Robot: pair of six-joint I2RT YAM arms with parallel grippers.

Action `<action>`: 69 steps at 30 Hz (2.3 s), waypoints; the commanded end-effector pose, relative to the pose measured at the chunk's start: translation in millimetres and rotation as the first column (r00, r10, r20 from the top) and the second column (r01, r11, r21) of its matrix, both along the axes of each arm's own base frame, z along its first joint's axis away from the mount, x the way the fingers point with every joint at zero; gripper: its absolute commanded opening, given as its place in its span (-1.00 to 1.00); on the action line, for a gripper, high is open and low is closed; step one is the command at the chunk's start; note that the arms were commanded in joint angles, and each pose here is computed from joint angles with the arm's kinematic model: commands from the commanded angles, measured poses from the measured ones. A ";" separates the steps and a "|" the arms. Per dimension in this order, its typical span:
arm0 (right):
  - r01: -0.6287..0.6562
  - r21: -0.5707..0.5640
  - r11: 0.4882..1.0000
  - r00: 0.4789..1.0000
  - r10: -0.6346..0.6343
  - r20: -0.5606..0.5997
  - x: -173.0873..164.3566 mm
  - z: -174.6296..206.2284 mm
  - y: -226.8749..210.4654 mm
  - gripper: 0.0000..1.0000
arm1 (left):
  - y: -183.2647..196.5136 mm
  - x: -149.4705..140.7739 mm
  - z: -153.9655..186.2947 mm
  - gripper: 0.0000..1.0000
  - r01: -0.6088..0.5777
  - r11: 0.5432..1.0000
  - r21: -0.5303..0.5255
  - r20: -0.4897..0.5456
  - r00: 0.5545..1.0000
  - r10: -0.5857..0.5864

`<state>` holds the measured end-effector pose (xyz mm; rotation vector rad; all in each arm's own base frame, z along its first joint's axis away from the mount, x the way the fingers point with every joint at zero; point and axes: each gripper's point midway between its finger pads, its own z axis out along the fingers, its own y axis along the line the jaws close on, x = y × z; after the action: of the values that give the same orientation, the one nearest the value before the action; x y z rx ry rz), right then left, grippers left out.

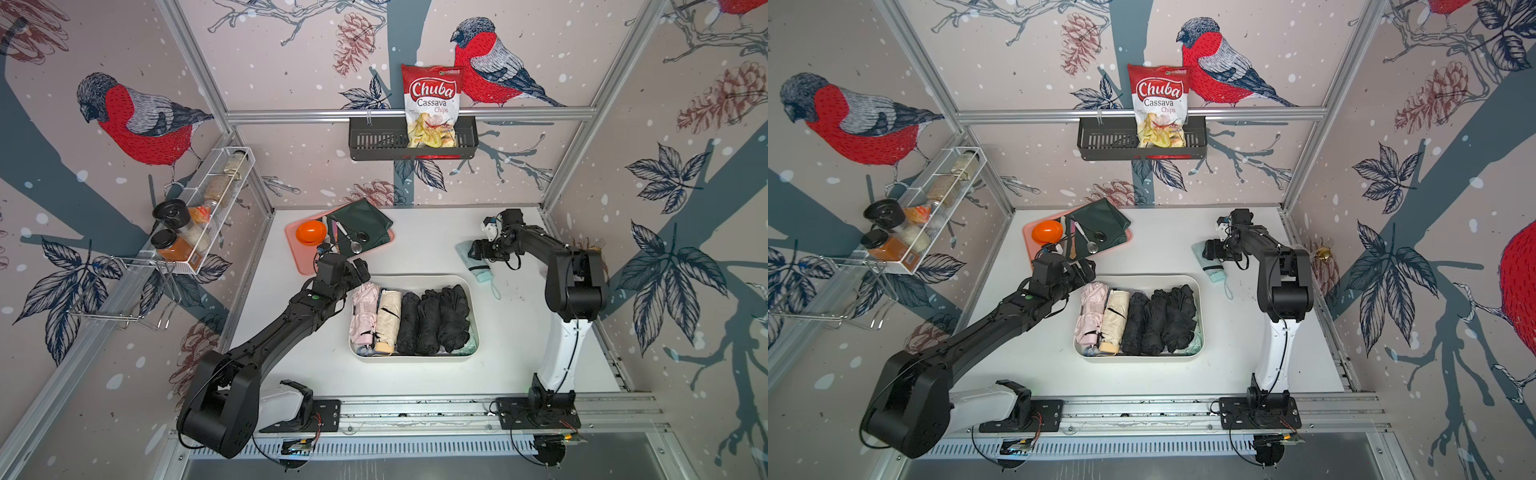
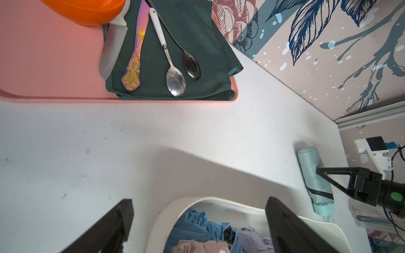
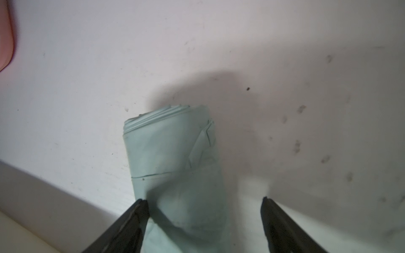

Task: Put the umbrella into the storage box
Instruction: Pick up the umbrella from the center of the board, then place the umbrella in the storage box.

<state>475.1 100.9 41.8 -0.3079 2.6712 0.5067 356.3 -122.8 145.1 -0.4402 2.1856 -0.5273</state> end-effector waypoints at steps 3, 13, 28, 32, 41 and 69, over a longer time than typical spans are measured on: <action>-0.065 0.051 0.997 0.996 0.068 -0.052 -18.1 -9.7 15.5 0.58 | 2.5 1.3 2.9 0.95 0.002 1.000 0.013 0.015 1.000 -0.002; -0.089 -0.006 0.996 0.995 0.089 -0.040 -17.9 -6.5 25.3 0.32 | 1.6 1.6 7.1 0.95 0.004 1.000 0.002 0.027 1.000 -0.004; -0.071 0.110 0.991 0.994 0.079 -0.071 -6.7 -6.4 22.5 0.51 | 3.5 1.2 9.2 0.95 -0.001 1.000 0.007 0.034 0.999 0.001; -0.077 0.117 0.990 0.992 0.088 -0.094 -10.3 -15.7 22.9 0.39 | 3.0 1.7 8.5 0.95 0.000 1.000 0.007 0.032 0.999 0.000; -0.123 0.115 0.986 0.991 0.128 -0.037 -11.9 5.7 30.6 -0.15 | 3.4 2.1 9.0 0.95 -0.004 1.000 0.006 0.033 0.999 0.004; -0.550 -0.370 0.749 0.648 0.662 0.377 -75.2 178.2 161.0 -0.80 | 18.2 -5.4 9.5 0.95 -0.076 0.997 0.000 0.024 0.997 0.076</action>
<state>407.7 255.5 219.0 -1.1759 2.1194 0.2834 350.8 -108.4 151.5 -0.4871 2.1580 -0.4857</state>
